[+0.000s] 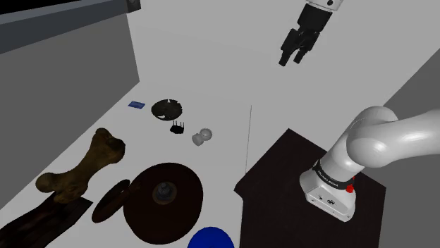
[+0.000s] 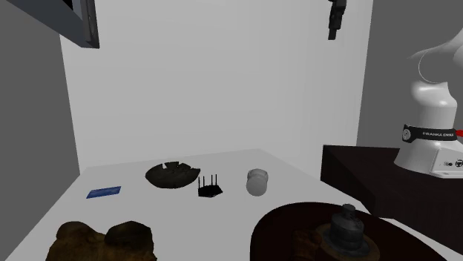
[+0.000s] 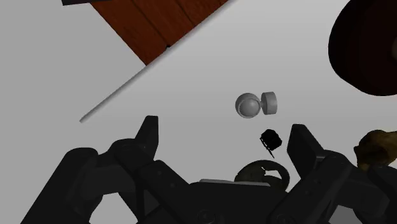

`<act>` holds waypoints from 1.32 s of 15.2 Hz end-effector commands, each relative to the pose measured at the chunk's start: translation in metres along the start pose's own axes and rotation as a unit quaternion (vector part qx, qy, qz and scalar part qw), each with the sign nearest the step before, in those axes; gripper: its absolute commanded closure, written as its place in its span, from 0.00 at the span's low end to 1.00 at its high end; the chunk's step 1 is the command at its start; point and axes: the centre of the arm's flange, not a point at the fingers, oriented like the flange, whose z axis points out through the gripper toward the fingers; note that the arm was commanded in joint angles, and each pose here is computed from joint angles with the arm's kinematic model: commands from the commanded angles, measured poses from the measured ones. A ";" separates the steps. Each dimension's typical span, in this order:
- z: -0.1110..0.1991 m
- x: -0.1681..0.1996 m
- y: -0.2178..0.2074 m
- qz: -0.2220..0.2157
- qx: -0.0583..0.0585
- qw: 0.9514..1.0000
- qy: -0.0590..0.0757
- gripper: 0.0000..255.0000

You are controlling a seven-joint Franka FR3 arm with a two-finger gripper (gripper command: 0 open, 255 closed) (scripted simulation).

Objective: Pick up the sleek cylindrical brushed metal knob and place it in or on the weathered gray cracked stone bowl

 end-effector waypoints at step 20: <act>0.223 0.063 -0.091 0.333 0.005 0.943 0.001 0.00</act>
